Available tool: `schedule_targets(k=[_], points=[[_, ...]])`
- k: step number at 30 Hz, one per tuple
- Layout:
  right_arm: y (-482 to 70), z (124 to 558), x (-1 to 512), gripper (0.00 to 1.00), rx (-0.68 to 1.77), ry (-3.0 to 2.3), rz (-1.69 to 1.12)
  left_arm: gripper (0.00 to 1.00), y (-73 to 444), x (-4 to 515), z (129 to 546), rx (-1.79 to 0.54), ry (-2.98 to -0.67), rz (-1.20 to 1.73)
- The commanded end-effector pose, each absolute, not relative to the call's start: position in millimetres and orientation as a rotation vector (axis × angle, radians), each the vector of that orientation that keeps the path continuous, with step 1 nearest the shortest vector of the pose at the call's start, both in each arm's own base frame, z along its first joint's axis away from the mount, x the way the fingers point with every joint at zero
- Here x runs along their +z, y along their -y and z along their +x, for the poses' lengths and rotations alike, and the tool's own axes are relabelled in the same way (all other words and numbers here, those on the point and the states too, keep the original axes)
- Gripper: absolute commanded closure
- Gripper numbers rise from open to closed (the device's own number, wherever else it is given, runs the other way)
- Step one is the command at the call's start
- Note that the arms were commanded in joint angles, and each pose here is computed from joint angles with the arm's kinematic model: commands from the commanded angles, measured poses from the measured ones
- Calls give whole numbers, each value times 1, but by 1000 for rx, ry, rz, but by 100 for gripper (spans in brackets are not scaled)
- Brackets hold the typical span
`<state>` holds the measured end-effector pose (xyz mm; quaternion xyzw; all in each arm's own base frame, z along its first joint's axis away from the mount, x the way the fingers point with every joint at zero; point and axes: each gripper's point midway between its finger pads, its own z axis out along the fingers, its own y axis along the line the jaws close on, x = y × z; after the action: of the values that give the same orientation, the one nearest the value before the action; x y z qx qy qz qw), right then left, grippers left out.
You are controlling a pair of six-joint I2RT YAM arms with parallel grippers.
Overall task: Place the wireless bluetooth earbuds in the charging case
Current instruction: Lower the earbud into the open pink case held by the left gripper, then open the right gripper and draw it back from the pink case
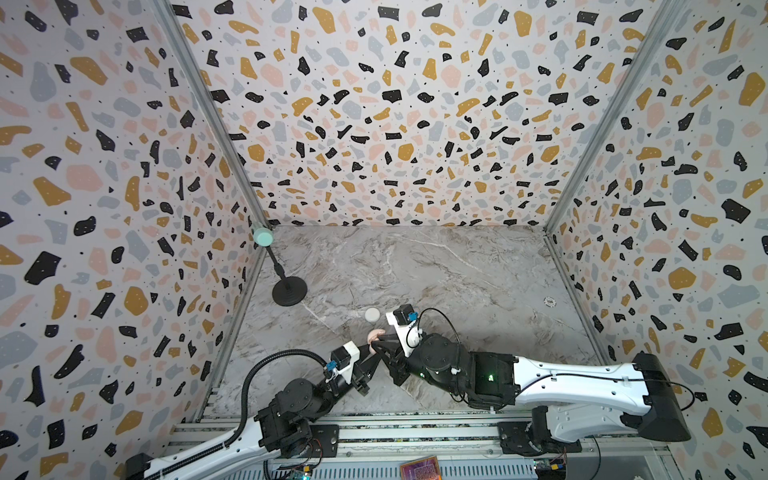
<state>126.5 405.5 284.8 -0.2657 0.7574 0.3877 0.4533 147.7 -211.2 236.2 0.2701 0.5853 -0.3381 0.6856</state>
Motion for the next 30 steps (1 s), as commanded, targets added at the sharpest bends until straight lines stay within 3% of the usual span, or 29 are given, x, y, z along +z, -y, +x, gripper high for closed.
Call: schedule_targets(k=[1, 11, 14, 18, 21, 30], points=[[-398, 123, 294, 75, 969, -1851, -663, 100, 204, 258, 147, -782, -1238, 543], [-391, 126, 302, 64, 949, -1848, -639, 100, 206, 257, 145, -783, -1234, 557], [-384, 129, 312, 55, 934, -1835, -626, 100, 208, 256, 144, -791, -1232, 571], [-372, 127, 330, 31, 957, -1788, -614, 100, 209, 255, 143, -797, -1233, 582], [-362, 129, 341, 19, 973, -1764, -602, 100, 211, 256, 140, -811, -1226, 598], [-345, 133, 344, 7, 1279, -1738, -623, 100, 225, 261, 123, -949, -1199, 658]])
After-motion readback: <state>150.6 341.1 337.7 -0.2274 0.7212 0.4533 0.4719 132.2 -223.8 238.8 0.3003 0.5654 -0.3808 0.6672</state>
